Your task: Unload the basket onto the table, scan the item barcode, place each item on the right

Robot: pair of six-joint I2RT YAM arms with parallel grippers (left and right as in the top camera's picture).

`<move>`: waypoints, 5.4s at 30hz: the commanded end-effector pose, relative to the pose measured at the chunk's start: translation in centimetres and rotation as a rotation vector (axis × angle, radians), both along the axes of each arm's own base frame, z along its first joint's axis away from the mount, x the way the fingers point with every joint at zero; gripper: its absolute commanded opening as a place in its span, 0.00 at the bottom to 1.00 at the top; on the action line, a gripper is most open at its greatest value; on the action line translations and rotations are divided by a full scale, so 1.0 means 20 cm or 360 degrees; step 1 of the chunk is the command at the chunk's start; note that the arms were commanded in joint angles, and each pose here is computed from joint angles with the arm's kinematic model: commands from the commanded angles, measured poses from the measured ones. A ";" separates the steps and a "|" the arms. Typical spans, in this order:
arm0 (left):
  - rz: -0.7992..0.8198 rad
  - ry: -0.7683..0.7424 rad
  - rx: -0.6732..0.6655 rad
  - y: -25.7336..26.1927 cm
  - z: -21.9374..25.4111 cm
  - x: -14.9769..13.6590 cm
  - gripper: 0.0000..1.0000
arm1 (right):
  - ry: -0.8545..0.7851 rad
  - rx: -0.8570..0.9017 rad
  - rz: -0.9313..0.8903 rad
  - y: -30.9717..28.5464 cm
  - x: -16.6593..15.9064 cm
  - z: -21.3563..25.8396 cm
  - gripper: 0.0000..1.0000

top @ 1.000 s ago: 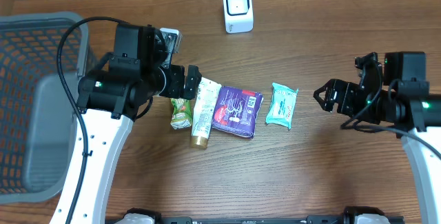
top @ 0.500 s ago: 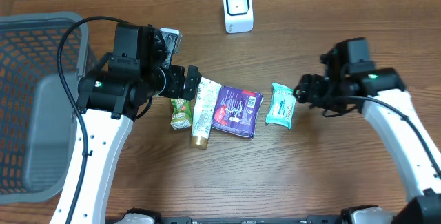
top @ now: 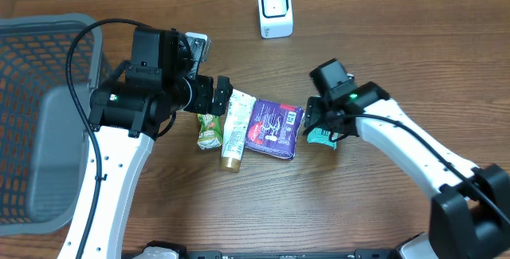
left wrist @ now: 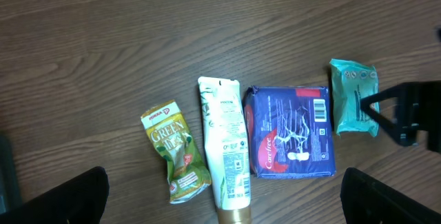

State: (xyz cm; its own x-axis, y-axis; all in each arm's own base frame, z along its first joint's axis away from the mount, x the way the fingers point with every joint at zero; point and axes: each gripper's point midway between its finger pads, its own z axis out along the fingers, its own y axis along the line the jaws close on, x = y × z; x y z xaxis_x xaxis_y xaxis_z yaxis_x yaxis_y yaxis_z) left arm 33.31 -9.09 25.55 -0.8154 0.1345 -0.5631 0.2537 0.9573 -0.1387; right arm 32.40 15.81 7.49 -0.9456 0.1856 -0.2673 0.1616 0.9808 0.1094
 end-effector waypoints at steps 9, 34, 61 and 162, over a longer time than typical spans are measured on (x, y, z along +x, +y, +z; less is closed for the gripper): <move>-0.0020 -0.0070 0.0001 0.00 0.07 -0.01 1.00 | 0.0005 -0.0248 0.0151 0.07 0.02 -0.18 0.70; -0.0020 -0.0070 0.0001 0.00 0.07 -0.01 0.99 | 0.0185 -0.0491 0.0316 -0.06 -0.09 -0.42 0.55; -0.0021 -0.0069 0.0000 0.00 0.07 -0.01 0.99 | 0.0097 0.0902 0.0760 0.31 -0.11 0.40 0.04; -0.0021 -0.0069 0.0000 0.00 0.07 -0.01 1.00 | 0.0155 -0.0499 0.0710 -0.06 -0.30 -0.49 0.04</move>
